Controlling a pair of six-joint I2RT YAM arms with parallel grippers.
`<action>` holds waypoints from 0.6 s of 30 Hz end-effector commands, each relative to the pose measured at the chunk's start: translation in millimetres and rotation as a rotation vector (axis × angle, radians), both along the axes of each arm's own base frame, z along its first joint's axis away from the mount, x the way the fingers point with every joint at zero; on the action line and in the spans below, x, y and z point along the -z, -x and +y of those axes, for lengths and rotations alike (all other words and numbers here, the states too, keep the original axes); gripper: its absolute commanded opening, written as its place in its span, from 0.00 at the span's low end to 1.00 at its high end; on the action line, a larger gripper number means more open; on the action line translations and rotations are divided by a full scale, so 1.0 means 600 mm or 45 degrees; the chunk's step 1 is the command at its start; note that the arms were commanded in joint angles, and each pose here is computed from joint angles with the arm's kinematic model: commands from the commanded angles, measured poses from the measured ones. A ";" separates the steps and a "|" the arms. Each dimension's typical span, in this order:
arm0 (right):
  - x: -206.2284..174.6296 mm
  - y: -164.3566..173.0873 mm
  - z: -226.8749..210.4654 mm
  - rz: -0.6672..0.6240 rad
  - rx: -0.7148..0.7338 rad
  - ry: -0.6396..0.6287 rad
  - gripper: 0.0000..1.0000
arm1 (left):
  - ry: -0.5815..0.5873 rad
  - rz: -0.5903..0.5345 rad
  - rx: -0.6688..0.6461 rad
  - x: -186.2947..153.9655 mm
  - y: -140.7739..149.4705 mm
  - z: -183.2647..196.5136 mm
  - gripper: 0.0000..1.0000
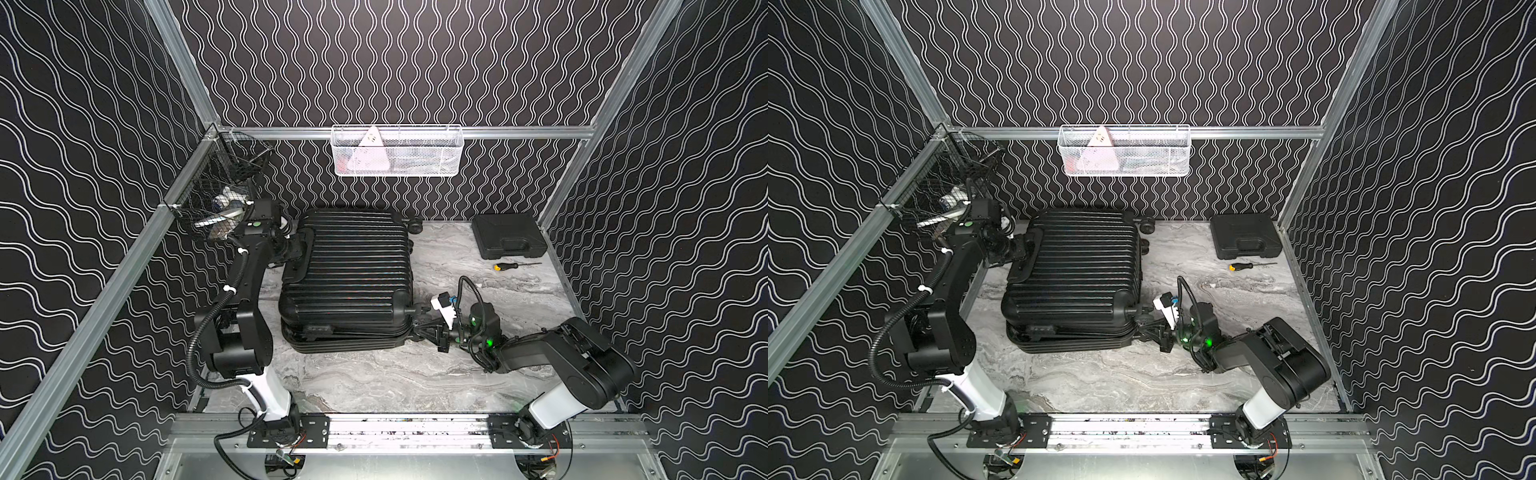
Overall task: Close the suitcase zippers
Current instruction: Zip the zipper on the suitcase.
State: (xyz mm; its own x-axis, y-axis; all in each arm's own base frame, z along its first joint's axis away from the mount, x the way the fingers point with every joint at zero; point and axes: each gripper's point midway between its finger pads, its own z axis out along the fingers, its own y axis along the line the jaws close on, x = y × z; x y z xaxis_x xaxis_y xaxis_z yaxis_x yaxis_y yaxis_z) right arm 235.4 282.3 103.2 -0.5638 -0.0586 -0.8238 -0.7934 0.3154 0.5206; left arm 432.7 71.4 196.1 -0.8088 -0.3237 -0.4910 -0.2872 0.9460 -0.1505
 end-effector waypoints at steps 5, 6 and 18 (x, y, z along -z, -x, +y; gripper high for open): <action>0.004 0.006 0.004 0.177 0.026 -0.029 0.00 | 0.056 -0.320 -0.239 -0.068 -0.060 0.035 0.24; 0.007 0.003 0.007 0.218 0.030 -0.023 0.00 | 0.053 -0.324 -0.241 -0.069 -0.058 0.036 0.25; -0.030 0.002 0.009 0.488 0.114 -0.217 0.00 | 0.132 -0.348 -0.309 -0.062 -0.037 0.026 0.13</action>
